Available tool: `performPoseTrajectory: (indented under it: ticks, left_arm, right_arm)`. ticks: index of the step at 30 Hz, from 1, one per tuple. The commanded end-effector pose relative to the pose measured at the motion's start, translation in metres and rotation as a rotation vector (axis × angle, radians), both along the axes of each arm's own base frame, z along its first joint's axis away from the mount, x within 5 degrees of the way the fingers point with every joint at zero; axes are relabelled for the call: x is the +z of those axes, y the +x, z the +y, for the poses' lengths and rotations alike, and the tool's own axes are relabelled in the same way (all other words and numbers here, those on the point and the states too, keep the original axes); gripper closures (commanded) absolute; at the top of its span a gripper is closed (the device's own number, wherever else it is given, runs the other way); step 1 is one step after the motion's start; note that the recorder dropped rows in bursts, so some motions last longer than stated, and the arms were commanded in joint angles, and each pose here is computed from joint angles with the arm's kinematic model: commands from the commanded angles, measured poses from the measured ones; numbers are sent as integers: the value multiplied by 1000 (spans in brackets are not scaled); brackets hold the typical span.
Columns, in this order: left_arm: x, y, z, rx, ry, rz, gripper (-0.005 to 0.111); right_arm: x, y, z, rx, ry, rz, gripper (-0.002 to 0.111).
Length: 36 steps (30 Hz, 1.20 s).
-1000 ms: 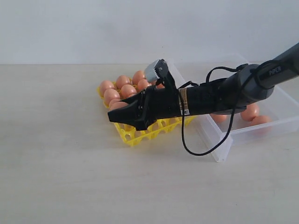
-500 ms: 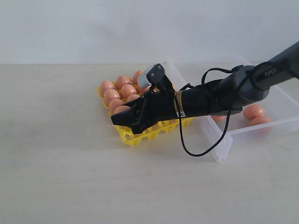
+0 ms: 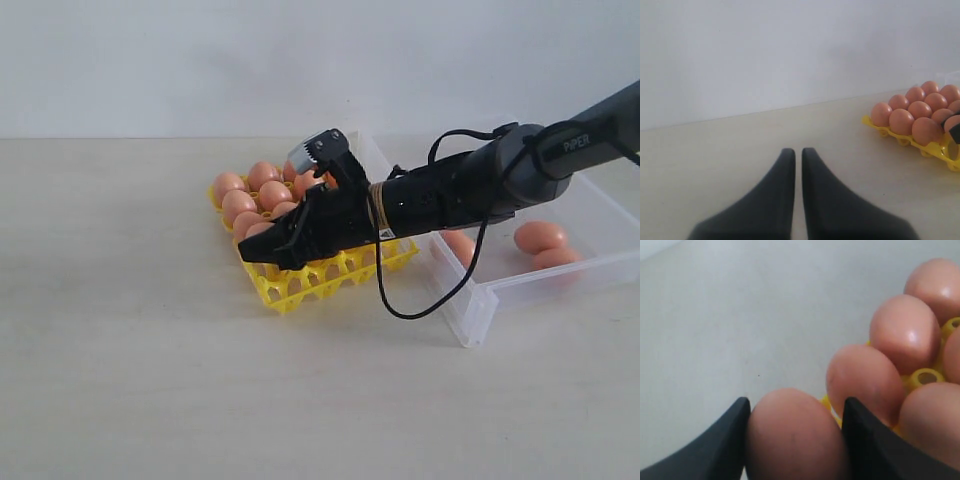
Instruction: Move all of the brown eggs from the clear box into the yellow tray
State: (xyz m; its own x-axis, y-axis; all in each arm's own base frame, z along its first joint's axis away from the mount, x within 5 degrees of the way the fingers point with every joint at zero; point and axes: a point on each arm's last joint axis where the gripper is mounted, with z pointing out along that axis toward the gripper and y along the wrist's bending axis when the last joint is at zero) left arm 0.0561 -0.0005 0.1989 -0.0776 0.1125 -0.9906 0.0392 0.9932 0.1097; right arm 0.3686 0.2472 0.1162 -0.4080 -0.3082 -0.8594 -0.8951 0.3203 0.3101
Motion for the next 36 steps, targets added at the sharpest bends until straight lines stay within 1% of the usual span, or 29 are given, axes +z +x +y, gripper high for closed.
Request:
performPoseTrajectory:
  ticks: [1,6,8,11,16,18,32,33,36]
  left_arm:
    - [-1,0,0,-5,-7,1,103]
    - [-1,0,0,-5,-7,1,103]
    - [-1,0,0,-5,-7,1,103]
    - [-1,0,0,-5,-7,1,103]
    - [-1,0,0,-5,-7,1,103]
    - [-1,0,0,-5,-7,1,103]
    - [-1,0,0,-5,-7,1,103]
    - [-1,0,0,-5,-7,1,103]
    - [-1,0,0,-5,-7,1,103]
  right_arm:
    - [1,0,0,13,-18,26,108]
    - [0,0,0,8,-23,28,108]
    - [0,0,0,7,-26,26,106]
    - [0,1,-1,1,-31,25,96]
    - [-2,4,-2,-34,-56,24,70]
    - [-2,4,-2,-38,-59,25,65]
    - [0,2,-1,-14,-43,27,65]
    - [0,2,-1,-14,-43,27,63]
    - [-1,3,-1,-22,-46,35,51]
